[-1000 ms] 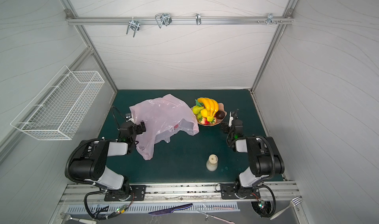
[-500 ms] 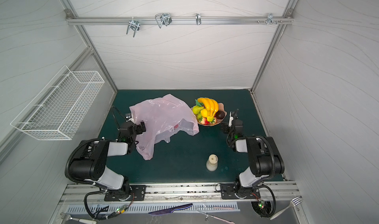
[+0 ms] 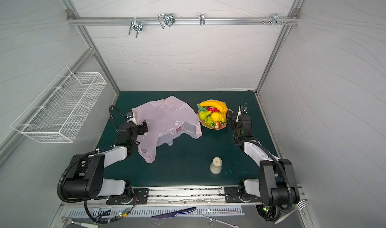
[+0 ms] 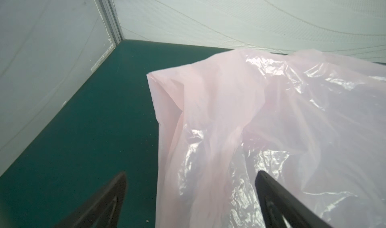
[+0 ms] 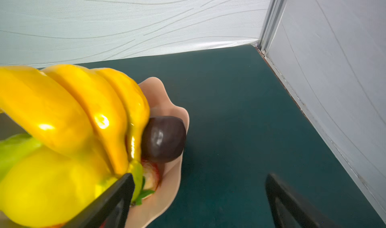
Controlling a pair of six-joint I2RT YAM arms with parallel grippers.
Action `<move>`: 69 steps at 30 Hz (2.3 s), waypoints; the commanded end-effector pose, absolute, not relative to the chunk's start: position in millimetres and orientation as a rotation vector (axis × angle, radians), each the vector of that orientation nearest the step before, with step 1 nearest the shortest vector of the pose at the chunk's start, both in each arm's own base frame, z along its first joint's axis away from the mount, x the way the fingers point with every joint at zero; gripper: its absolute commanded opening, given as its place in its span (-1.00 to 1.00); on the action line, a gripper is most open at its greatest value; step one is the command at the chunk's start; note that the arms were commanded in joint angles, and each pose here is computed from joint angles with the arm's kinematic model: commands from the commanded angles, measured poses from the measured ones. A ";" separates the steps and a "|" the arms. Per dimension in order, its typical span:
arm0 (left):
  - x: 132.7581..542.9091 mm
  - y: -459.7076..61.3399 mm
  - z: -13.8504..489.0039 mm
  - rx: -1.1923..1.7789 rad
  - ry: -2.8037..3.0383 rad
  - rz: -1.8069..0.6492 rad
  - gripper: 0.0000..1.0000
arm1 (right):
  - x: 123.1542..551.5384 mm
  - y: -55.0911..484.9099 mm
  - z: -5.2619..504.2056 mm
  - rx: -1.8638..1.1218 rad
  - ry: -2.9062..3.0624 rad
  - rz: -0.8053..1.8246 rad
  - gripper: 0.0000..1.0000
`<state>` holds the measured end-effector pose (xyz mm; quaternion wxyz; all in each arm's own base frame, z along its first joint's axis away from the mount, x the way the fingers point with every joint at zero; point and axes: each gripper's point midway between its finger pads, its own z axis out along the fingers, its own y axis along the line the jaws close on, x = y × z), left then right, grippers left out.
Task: Place the fruits into the plastic bag
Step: Open the plastic bag at the center of the table.
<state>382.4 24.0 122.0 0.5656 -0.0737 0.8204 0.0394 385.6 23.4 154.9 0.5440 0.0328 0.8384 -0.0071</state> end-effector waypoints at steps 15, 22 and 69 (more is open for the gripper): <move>367.5 -25.8 229.5 -0.298 2.067 -0.291 0.92 | 295.6 64.5 211.6 0.194 2.250 0.388 0.98; 330.2 -103.1 222.4 0.021 2.391 -0.387 0.86 | 244.6 113.9 241.3 0.059 2.373 0.773 0.98; 374.8 -108.0 82.4 0.680 2.576 0.765 -0.19 | 199.4 116.8 277.4 -0.023 2.317 0.829 0.98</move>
